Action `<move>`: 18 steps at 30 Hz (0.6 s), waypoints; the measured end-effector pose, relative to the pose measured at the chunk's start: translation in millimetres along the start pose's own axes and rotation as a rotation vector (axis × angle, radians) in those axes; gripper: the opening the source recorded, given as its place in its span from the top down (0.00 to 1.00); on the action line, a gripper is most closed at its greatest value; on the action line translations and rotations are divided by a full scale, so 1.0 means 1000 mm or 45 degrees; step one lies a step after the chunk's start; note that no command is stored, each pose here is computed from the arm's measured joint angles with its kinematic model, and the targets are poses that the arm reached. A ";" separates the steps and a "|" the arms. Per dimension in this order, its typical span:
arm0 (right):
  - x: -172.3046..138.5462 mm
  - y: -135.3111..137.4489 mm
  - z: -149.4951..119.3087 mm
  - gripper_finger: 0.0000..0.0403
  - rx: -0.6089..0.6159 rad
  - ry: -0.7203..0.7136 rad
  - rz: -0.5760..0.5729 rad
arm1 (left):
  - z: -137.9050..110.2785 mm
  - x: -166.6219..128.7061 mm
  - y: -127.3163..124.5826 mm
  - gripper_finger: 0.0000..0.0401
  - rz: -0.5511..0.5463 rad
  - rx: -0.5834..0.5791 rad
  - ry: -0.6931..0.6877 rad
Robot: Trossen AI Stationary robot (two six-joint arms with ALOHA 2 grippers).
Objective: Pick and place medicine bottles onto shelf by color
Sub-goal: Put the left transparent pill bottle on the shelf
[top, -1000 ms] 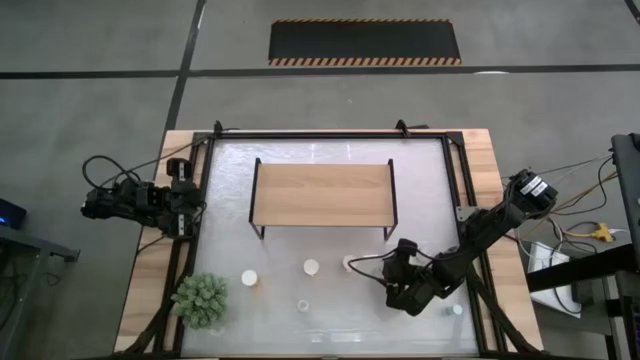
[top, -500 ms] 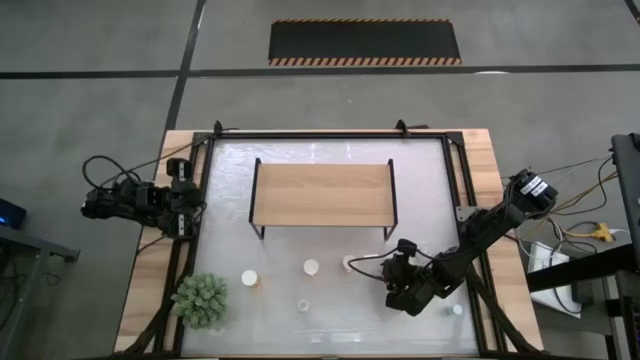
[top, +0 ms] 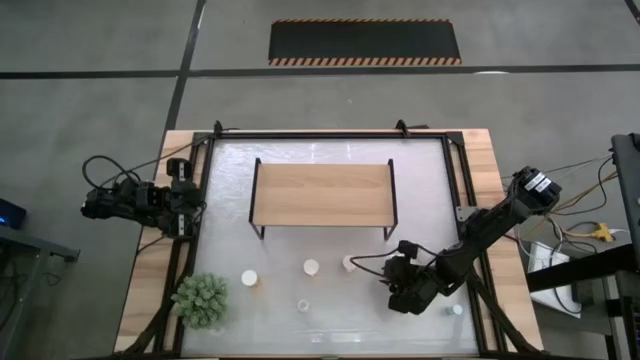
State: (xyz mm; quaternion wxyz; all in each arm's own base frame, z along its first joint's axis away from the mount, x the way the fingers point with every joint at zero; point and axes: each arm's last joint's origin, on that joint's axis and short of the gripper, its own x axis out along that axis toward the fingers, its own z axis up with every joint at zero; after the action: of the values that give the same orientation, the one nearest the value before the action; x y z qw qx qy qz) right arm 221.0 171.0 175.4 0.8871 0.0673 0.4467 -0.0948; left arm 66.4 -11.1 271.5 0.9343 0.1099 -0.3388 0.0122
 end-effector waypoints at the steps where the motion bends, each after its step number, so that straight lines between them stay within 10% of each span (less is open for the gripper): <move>1: -0.004 0.001 0.004 0.66 0.009 0.000 0.022 | 0.000 0.000 0.000 0.99 0.000 0.000 0.000; 18: -0.101 0.029 0.090 0.67 0.057 -0.025 0.151 | -0.004 0.000 -0.001 0.99 -0.016 0.000 0.044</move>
State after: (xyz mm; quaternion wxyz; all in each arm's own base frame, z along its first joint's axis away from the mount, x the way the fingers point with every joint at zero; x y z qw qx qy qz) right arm 238.7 191.7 310.9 0.8937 0.1125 0.4311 -0.0527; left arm 68.7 -11.6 268.5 0.9401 0.1118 -0.3219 0.0082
